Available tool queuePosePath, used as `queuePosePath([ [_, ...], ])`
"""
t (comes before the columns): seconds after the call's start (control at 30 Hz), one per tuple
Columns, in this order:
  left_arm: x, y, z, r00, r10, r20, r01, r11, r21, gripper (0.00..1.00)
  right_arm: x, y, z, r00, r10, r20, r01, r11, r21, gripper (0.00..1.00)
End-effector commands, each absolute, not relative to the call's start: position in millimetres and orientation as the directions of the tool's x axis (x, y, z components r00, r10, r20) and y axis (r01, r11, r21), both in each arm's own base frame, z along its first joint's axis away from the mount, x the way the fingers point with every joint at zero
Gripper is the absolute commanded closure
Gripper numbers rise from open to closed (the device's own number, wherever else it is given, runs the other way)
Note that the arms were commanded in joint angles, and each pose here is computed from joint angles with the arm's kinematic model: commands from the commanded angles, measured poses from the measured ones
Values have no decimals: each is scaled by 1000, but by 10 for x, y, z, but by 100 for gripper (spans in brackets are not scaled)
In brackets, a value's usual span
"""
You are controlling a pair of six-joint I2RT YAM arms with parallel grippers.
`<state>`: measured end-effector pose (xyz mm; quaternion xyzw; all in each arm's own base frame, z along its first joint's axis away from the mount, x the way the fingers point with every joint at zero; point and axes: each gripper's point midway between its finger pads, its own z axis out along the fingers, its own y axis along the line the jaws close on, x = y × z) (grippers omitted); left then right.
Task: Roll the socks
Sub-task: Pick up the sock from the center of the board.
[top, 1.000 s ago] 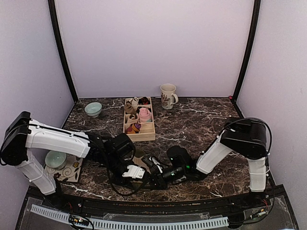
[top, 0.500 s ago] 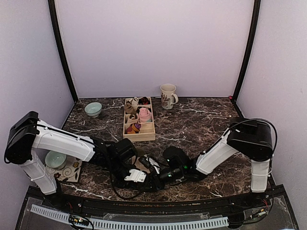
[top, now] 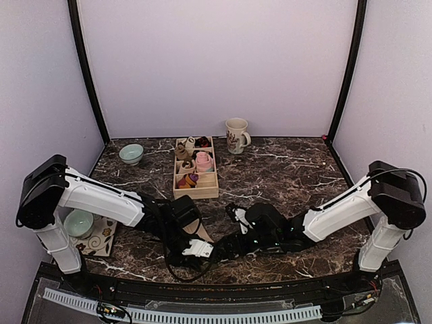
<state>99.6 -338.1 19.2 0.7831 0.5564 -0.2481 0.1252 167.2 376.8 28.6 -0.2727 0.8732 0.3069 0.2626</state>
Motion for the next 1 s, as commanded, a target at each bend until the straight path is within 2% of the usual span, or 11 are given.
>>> queuePosePath([
  [0.0, 1002, -2933, -249, 168, 929, -330, 947, -245, -208, 100, 1658, 2424, -383, -821, -392, -414, -412, 910, -45, 1],
  [0.1, 1015, -2921, -235, 131, 937, -323, 942, -220, -255, 100, 1814, 2198, -57, -762, -379, -526, -315, 925, -210, 1],
  [0.17, 1031, -2915, -217, 112, 939, -325, 938, -208, -279, 100, 1884, 2239, 248, -706, -335, -624, -274, 942, -196, 1],
  [0.27, 1043, -2891, -204, 93, 941, -326, 926, -202, -320, 100, 1859, 2644, 614, -593, -331, -734, -449, 892, -39, 1],
  [0.4, 1056, -2895, -172, 31, 947, -319, 892, -170, -419, 100, 1772, 2824, 1336, -331, -294, -897, -591, 805, -47, 1],
  [0.53, 1076, -2891, -121, -32, 945, -324, 855, -142, -499, 100, 1841, 2593, 1988, -176, -162, -971, -541, 840, -42, 1],
  [0.63, 1040, -2878, -123, -43, 948, -316, 834, -141, -534, 100, 2020, 2112, 2310, -190, 64, -980, -300, 946, 120, 1],
  [0.7, 1005, -2893, -102, -59, 947, -315, 812, -138, -567, 100, 1982, 2140, 2366, -190, 151, -970, -352, 912, 211, 1],
  [0.77, 993, -2912, -99, -73, 947, -312, 797, -133, -589, 100, 1736, 2541, 2337, -111, -2, -994, -623, 779, 68, 1],
  [0.87, 1003, -2935, -113, -80, 947, -311, 791, -129, -597, 100, 1599, 2842, 2030, -126, -260, -957, -724, 683, -90, 1],
  [0.97, 1034, -2954, -131, -76, 946, -316, 797, -132, -589, 100, 1312, 3086, 1856, -37, -401, -915, -810, 549, -207, 1],
])
